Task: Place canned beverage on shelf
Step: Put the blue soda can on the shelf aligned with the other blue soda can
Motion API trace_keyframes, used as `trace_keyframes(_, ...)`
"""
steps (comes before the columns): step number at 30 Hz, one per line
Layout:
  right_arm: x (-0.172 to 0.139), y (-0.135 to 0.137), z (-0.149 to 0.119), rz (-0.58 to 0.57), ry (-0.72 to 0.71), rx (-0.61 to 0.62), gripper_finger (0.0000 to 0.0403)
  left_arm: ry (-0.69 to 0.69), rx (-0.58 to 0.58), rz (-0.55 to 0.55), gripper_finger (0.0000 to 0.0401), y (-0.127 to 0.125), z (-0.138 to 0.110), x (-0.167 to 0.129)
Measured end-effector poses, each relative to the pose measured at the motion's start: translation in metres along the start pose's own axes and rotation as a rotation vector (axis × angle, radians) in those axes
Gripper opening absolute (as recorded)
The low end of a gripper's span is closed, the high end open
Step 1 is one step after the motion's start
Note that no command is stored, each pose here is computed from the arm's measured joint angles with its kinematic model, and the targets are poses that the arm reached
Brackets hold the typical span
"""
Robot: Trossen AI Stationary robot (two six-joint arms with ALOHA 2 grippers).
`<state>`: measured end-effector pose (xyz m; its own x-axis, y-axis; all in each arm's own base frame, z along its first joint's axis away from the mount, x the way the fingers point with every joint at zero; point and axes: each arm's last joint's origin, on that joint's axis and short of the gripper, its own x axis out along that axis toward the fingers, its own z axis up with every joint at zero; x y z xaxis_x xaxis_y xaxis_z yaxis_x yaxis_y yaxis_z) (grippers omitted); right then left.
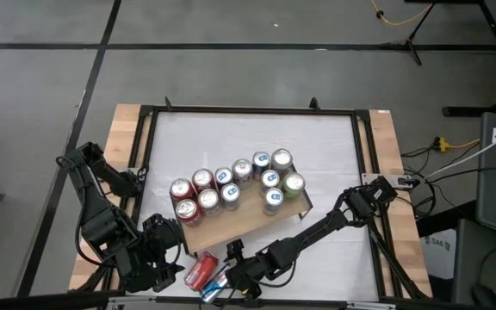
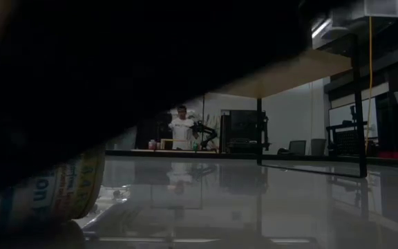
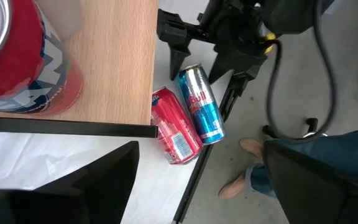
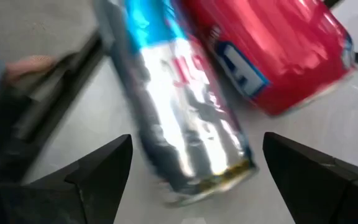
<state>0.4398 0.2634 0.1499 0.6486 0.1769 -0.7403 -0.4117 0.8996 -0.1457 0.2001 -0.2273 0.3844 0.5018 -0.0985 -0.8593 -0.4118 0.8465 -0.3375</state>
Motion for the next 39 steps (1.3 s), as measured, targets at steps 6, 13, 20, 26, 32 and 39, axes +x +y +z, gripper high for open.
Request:
trace_keyframes(6,0.002,-0.001,0.0,-0.002,-0.002,0.002,0.0351,0.0,0.0,0.0,0.0332,0.0,0.0,0.0)
trace_keyframes(13,0.008,0.001,-0.004,0.006,0.003,0.0,0.0319,0.0,0.0,0.0,0.0332,0.0,0.0,0.0)
trace_keyframes(20,0.011,0.003,-0.004,0.024,-0.021,0.004,0.0261,0.001,0.0,0.0,0.0332,0.0,0.0,0.0)
trace_keyframes(26,0.012,0.003,-0.004,0.024,-0.022,0.005,0.0244,0.001,0.0,0.0,0.0332,0.0,0.0,0.0)
trace_keyframes(32,0.008,0.003,-0.002,0.024,-0.019,0.003,0.0248,0.001,0.0,0.0,0.0332,0.0,0.0,0.0)
trace_keyframes(39,-0.011,-0.001,0.012,0.025,0.018,-0.003,0.0246,0.001,0.001,0.0,0.0332,0.0,0.0,0.0)
